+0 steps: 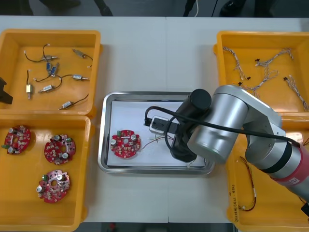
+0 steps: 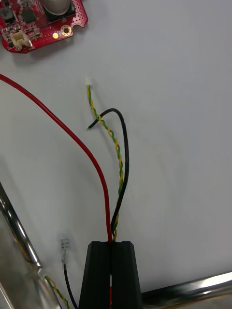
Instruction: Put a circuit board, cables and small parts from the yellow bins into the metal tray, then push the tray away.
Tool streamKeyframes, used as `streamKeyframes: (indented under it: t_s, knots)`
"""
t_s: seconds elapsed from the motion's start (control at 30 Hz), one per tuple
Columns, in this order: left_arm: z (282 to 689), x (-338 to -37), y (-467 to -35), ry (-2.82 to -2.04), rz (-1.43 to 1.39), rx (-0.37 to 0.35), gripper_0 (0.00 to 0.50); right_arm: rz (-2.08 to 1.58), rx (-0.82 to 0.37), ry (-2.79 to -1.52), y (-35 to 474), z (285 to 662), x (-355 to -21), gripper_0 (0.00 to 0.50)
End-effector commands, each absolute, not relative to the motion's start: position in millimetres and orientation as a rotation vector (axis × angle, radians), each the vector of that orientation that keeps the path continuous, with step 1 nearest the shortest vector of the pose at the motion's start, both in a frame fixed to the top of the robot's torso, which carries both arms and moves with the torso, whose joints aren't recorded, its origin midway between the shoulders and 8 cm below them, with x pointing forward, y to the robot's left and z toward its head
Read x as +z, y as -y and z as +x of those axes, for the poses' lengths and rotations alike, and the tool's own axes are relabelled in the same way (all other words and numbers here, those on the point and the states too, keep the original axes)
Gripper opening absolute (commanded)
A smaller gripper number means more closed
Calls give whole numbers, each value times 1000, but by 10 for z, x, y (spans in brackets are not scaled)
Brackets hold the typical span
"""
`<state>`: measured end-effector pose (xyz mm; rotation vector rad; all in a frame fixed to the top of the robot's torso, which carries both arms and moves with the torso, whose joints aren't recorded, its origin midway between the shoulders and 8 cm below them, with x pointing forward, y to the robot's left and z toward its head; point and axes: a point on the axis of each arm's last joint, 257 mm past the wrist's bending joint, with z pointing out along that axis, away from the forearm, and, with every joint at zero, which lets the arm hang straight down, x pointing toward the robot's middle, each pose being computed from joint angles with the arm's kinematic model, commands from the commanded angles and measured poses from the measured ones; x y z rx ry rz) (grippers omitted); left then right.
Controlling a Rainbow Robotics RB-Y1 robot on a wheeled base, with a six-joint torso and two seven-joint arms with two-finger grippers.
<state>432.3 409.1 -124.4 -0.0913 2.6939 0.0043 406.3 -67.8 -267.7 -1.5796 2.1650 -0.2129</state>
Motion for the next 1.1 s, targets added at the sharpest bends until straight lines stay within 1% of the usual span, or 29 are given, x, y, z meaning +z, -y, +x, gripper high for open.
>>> streamKeyframes:
  t_s: [0.03,0.33,0.57,0.6,0.63,0.67,0.7,0.73,0.83,1.0,1.1]
  knots:
    - [4401,-1095,-4259,-2639,-98,65,500,-1663,-199,-2098,553,3924,-2828,0]
    - [4528,-1210,-4113,-2624,-62,70,500,-1674,-229,-2096,599,3888,-2932,0]
    - [4630,-1301,-3911,-2619,-63,47,500,-1656,-245,-2089,610,3914,-2952,0]
    - [4653,-1314,-3868,-2615,-70,42,500,-1652,-245,-2094,613,3912,-2953,47]
    - [4681,-1330,-3823,-2610,-75,35,500,-1652,-250,-2096,622,3912,-2957,186]
    - [4681,-1330,-3823,-2610,-75,35,500,-1652,-250,-2096,622,3912,-2957,186]
    - [4720,-1354,-3759,-2604,-79,31,500,-1647,-251,-2096,620,3920,-2949,470]
    - [4742,-1375,-3729,-2600,-88,31,500,-1643,-250,-2099,620,3920,-2949,500]
    - [4789,-1406,-3668,-2591,-82,32,500,-1638,-253,-2108,631,3914,-2953,500]
    - [4857,-1440,-3567,-2573,-76,13,500,-1631,-268,-2106,650,3943,-2939,500]
    - [4906,-1472,-3491,-2561,-67,9,500,-1610,-277,-2105,673,3997,-2883,500]
